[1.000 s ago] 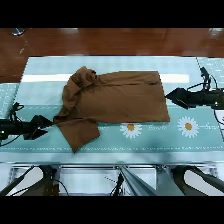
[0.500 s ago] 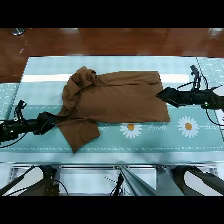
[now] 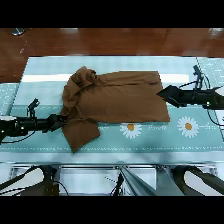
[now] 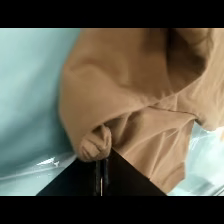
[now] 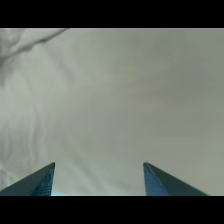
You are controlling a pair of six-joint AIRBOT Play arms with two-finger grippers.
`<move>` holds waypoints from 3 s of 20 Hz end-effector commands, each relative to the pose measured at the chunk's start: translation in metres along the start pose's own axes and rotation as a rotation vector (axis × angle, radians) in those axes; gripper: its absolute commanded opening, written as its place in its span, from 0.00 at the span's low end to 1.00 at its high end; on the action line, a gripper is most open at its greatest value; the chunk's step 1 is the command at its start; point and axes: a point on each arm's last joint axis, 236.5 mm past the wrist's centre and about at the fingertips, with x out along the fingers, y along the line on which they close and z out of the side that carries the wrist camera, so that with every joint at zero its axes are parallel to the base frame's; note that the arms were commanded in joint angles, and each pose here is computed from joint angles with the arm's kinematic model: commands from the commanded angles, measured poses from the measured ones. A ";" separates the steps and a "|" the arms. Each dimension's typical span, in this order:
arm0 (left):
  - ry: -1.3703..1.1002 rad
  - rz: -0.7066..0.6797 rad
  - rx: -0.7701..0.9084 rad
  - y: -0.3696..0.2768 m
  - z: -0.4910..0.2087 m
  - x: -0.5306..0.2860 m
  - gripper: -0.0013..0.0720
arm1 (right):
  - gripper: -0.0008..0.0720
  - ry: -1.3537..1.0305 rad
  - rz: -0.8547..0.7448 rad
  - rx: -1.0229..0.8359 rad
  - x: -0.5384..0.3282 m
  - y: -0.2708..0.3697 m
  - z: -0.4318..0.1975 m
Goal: Fold the shirts.
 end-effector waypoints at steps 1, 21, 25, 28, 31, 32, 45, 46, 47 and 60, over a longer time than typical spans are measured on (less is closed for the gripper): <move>0.021 -0.041 0.028 -0.015 0.001 -0.001 0.05 | 0.88 0.033 -0.121 0.062 -0.028 -0.057 -0.005; 0.022 -0.048 0.029 -0.018 0.004 -0.003 0.05 | 0.70 0.186 -0.195 0.237 0.044 -0.092 -0.051; -0.028 -0.066 0.030 -0.024 0.017 -0.004 0.05 | 0.06 0.177 -0.178 0.122 0.045 -0.070 -0.031; -0.197 -0.251 0.066 -0.090 0.074 -0.041 0.04 | 0.06 0.126 -0.111 -0.029 0.013 -0.017 0.024; -0.508 -0.416 0.170 -0.190 0.151 -0.140 0.04 | 0.06 -0.171 -0.049 -0.271 -0.077 0.091 0.135; -0.597 -0.440 0.244 -0.223 0.164 -0.177 0.04 | 0.06 -0.292 -0.059 -0.347 -0.118 0.126 0.165; -1.465 0.207 0.932 -0.401 -0.018 -0.491 0.04 | 0.06 -0.925 -0.274 -0.756 -0.432 0.279 0.008; -1.504 0.261 0.939 -0.399 -0.036 -0.498 0.04 | 0.06 -0.933 -0.294 -0.745 -0.439 0.274 -0.007; -1.538 0.319 0.937 -0.394 -0.054 -0.505 0.04 | 0.06 -0.935 -0.317 -0.720 -0.444 0.266 -0.019; -0.955 0.235 0.659 -0.258 0.061 -0.322 0.04 | 0.06 -0.549 -0.382 -0.497 -0.312 0.158 0.016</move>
